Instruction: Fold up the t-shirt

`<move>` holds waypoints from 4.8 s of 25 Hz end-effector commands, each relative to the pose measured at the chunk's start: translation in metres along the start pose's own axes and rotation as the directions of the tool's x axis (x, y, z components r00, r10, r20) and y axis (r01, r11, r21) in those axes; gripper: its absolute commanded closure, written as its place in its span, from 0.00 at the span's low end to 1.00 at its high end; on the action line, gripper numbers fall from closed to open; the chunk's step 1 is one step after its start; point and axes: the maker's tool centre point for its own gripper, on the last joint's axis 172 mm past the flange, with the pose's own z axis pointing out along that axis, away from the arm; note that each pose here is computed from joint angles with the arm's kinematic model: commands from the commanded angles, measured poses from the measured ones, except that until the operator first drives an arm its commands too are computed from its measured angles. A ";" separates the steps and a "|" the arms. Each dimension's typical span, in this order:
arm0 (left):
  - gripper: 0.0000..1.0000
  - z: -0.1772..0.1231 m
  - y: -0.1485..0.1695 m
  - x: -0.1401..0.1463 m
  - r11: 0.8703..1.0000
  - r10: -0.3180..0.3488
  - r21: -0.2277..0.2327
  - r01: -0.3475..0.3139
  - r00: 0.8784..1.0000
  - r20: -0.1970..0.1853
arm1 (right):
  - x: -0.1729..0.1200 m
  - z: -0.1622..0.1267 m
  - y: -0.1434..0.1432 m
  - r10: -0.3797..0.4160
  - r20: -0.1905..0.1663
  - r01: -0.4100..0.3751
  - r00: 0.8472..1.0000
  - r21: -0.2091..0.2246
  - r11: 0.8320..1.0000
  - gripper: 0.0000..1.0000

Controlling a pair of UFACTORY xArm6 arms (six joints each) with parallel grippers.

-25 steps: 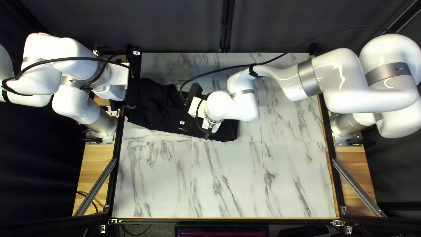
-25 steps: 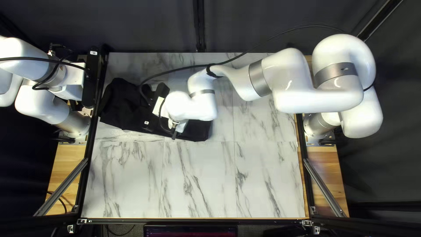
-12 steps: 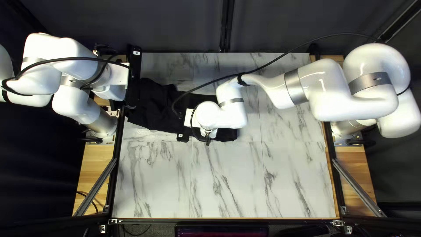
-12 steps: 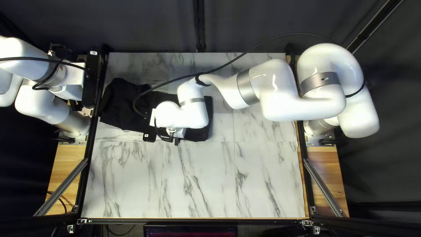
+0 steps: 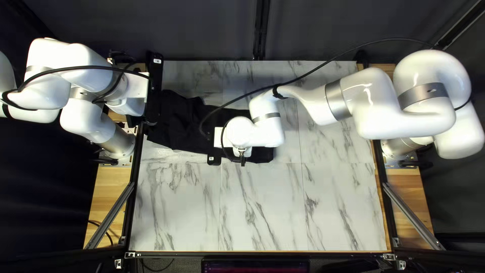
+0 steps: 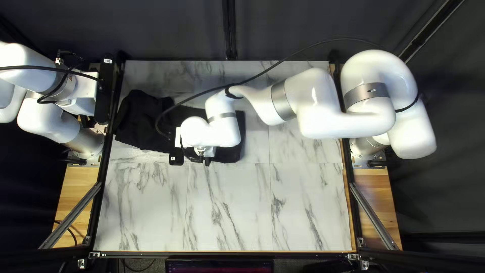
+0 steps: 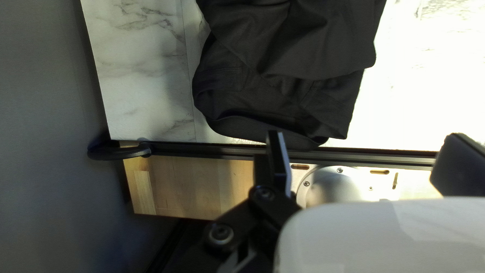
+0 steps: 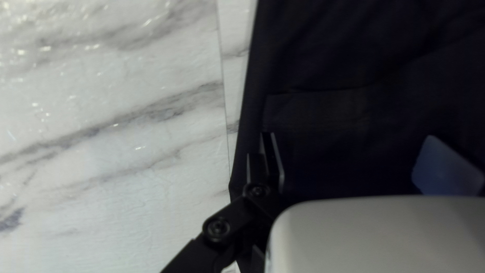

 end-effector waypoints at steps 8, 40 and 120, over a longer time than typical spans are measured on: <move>0.00 0.000 0.000 0.000 1.000 0.000 0.000 0.000 1.000 0.000 | 0.017 0.013 -0.012 -0.154 0.062 0.157 0.986 -0.055 0.986 0.00; 0.00 0.000 0.000 0.000 1.000 0.000 0.000 0.000 1.000 0.000 | 0.016 0.005 -0.003 -0.143 0.099 0.152 0.985 -0.085 0.985 1.00; 0.00 0.000 0.000 0.000 1.000 0.000 0.000 0.000 1.000 0.000 | -0.356 -0.282 0.119 0.471 -0.100 -0.445 0.877 0.202 0.872 0.00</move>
